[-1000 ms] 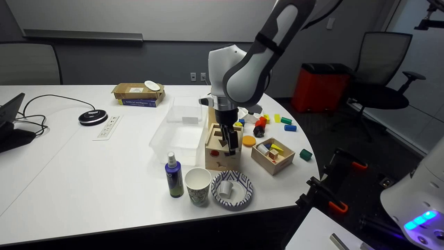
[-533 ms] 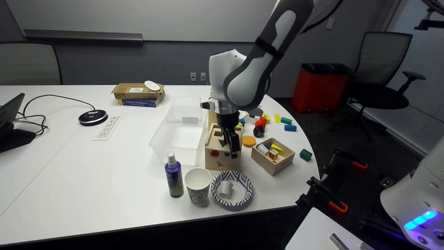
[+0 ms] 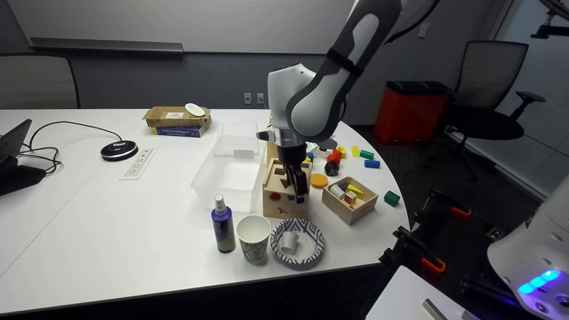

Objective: Open the lid on the wooden toy box.

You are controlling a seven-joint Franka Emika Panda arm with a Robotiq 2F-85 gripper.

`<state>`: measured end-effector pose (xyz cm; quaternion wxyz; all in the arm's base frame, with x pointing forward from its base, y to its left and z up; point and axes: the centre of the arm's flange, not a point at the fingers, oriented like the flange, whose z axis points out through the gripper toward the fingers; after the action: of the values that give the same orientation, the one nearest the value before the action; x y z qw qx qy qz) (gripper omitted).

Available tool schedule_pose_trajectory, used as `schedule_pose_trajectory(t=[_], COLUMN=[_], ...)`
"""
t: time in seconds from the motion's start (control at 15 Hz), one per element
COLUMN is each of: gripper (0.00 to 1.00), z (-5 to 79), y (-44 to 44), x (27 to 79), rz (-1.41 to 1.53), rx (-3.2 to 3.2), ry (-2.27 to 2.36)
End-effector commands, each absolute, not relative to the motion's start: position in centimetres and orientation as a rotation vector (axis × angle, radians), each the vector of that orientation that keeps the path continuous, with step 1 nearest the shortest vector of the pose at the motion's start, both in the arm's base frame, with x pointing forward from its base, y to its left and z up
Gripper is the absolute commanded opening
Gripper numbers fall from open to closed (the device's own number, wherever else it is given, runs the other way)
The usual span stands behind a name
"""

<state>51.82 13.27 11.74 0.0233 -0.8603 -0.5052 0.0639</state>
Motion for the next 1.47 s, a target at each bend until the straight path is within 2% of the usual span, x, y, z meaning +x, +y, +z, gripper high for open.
schedule_pose_trajectory(t=[0.0,1.4], gripper=[1.0,1.0], z=[11.6,11.9], y=[14.2,17.9], x=[51.1,47.4], rz=[0.238,0.442], rx=[-2.656,-2.501], ry=[-1.538,-1.46])
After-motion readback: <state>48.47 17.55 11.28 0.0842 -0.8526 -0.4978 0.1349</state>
